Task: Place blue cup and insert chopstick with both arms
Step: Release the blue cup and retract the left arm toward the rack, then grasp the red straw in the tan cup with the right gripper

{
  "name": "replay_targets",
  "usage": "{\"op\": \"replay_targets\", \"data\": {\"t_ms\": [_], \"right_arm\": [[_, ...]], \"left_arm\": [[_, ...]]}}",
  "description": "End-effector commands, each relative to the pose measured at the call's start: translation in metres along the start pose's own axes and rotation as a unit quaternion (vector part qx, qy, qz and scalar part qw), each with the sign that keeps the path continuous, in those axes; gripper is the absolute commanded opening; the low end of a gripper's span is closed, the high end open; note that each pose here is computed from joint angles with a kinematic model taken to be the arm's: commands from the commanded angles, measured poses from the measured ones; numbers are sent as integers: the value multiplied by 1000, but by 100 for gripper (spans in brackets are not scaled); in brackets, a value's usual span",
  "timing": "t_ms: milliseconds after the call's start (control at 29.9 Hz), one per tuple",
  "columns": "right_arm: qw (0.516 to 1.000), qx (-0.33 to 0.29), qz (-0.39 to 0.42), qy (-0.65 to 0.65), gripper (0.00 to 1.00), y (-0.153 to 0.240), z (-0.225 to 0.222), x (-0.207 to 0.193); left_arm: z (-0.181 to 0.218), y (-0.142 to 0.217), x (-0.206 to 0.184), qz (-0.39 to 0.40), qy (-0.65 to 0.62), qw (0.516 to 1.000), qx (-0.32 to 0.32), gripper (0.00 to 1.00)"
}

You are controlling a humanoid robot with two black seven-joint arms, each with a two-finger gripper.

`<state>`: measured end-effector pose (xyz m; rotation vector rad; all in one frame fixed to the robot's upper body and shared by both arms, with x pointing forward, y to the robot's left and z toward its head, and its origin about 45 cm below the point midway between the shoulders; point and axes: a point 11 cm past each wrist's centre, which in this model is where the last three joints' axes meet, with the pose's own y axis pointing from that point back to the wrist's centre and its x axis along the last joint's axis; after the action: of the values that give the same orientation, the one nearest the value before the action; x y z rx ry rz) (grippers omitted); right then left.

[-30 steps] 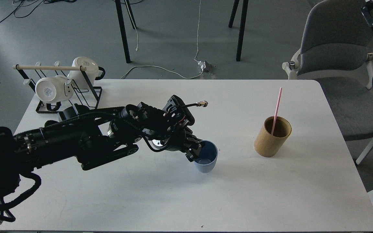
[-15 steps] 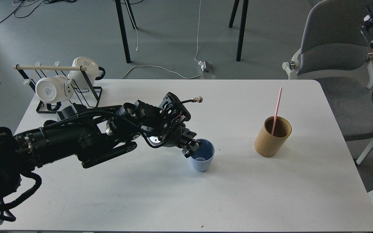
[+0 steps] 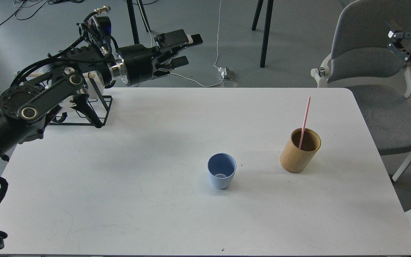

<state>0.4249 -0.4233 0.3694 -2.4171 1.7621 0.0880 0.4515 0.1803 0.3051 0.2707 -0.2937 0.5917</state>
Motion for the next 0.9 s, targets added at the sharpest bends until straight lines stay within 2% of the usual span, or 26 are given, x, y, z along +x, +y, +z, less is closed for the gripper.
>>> {"op": "replay_targets", "data": {"t_ms": [0,100,234,334,502,602,702,870], "right_arm": [[992,-28,-47,111,98,-3,-1,-26],[980,-45,-73,180,98,-4,2,-40],[954,-64,-115,270,98,-6,11,-63],[914,-88,-153,366,97,-5,28,-80],[825,-144,-231,495,94,9,78,-105],[771,-169,-247,562,87,16,101,-102],[718,-193,-229,629,75,17,122,-80],[712,-199,-249,625,68,14,154,-93]], "left_arm": [[-12,29,57,123,193,971,-70,99],[-34,57,89,206,293,927,-108,99],[-49,84,114,274,365,877,-150,99],[-61,98,125,313,409,838,-179,99],[-87,107,122,350,463,790,-199,99],[-96,106,120,364,484,768,-209,99],[-100,101,116,365,495,760,-211,99],[-108,104,112,368,498,758,-205,99]]}}
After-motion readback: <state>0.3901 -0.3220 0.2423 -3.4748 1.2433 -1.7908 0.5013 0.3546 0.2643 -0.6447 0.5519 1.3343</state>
